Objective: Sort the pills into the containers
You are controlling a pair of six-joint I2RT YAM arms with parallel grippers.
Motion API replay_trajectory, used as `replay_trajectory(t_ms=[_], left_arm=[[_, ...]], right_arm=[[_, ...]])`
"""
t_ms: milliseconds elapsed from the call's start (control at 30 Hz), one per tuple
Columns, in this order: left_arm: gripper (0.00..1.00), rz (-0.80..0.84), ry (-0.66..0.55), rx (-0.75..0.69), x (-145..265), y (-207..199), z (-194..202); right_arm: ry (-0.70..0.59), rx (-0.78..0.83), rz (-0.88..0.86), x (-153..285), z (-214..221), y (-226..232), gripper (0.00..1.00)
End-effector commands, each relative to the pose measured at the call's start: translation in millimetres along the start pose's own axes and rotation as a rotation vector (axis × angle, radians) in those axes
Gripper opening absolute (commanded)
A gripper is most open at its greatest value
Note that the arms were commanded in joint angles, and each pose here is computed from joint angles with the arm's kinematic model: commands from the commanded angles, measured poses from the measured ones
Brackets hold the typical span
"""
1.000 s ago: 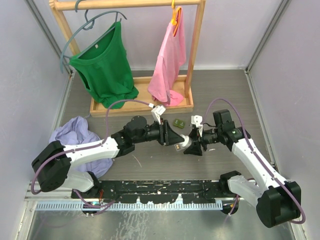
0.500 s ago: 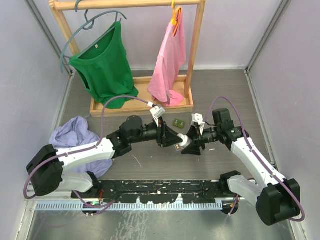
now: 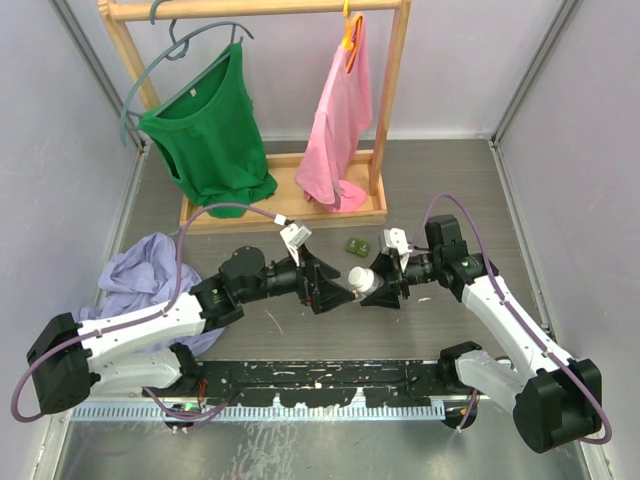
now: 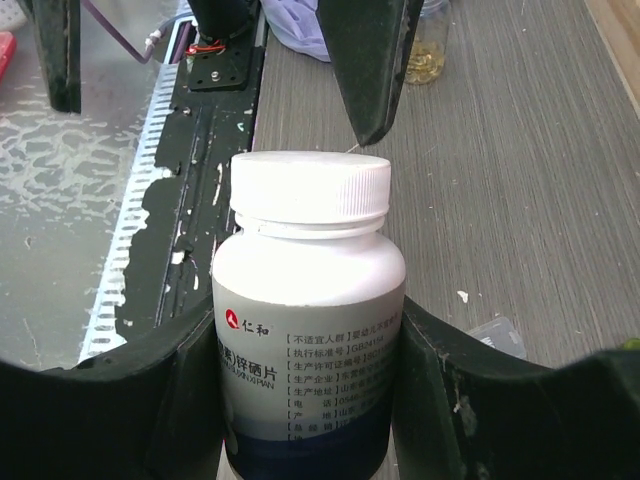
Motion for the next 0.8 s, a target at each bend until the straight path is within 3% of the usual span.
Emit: replay_trajectory(t_ms=[0, 133, 267, 433, 600, 767], left_arm=[[0.92, -0.021, -0.053, -0.061, 15, -2, -6], [0.99, -0.068, -0.145, -0.086, 36, 1, -7], [0.98, -0.102, -0.240, -0.059, 53, 2, -8], [0.98, -0.121, -0.310, 0.059, 57, 3, -9], [0.98, -0.284, -0.343, 0.256, 56, 23, -2], [1.00, -0.330, -0.371, 0.337, 51, 24, -3]], right_arm=[[-0.024, 0.123, -0.011, 3, -20, 3, 0.19], [0.010, 0.177, 0.022, 5, -15, 1, 0.21], [0.044, 0.218, 0.062, 9, -13, -3, 0.21], [0.072, 0.237, 0.090, 10, -11, -7, 0.21], [0.090, 0.238, 0.115, 11, -8, -11, 0.21], [0.108, 0.243, 0.145, 13, -7, -16, 0.21]])
Point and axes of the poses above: each gripper's point midway between its finger pads, its own x axis back along the fingers, its own y axis along the line the jaws close on, z = x × y, the point moved 6 cm from there along x, back along the fingers, and after that the axes turned 13 degrees about -x, right-handed, at the moved point
